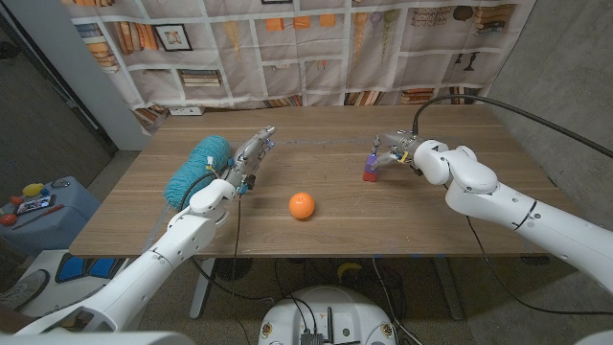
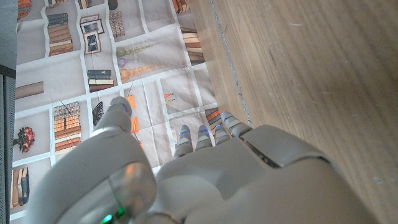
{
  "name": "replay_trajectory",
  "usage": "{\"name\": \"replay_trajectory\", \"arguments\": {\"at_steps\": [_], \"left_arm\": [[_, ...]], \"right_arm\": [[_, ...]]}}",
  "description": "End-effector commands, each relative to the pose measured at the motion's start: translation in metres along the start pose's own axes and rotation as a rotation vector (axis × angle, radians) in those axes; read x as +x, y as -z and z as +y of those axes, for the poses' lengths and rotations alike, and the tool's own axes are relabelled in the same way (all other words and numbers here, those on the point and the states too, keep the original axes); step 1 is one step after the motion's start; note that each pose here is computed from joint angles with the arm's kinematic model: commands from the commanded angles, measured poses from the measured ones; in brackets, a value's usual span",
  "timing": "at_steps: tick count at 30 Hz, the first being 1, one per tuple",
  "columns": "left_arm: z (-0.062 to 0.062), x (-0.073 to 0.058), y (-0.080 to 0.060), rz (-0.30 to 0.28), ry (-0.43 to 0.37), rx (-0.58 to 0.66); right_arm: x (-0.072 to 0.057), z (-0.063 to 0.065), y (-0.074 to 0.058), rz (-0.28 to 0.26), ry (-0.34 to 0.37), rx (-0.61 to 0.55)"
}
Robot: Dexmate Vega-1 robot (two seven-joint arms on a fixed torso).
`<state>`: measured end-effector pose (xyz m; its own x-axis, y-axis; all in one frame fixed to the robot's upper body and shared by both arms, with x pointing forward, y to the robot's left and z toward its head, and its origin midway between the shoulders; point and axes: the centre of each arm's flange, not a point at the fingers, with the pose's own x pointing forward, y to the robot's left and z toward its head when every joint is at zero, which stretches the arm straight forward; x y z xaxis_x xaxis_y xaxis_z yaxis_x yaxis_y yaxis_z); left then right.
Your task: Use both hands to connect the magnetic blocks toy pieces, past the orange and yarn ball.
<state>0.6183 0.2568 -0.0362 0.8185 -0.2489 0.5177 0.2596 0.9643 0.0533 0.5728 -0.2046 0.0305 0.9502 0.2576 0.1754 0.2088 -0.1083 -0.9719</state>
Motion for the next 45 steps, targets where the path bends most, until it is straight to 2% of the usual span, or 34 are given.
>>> {"name": "replay_trajectory", "arguments": {"at_steps": [1, 26, 45], "left_arm": [[0.0, -0.002, 0.002, 0.001, -0.007, -0.007], [0.001, 0.004, 0.003, 0.005, -0.011, -0.017], [0.003, 0.007, 0.007, 0.013, -0.024, -0.026]], "right_arm": [[0.003, -0.001, -0.002, 0.007, -0.018, -0.015], [0.01, -0.006, 0.001, 0.047, -0.071, -0.013], [0.017, -0.013, 0.005, 0.039, -0.137, -0.011]]}}
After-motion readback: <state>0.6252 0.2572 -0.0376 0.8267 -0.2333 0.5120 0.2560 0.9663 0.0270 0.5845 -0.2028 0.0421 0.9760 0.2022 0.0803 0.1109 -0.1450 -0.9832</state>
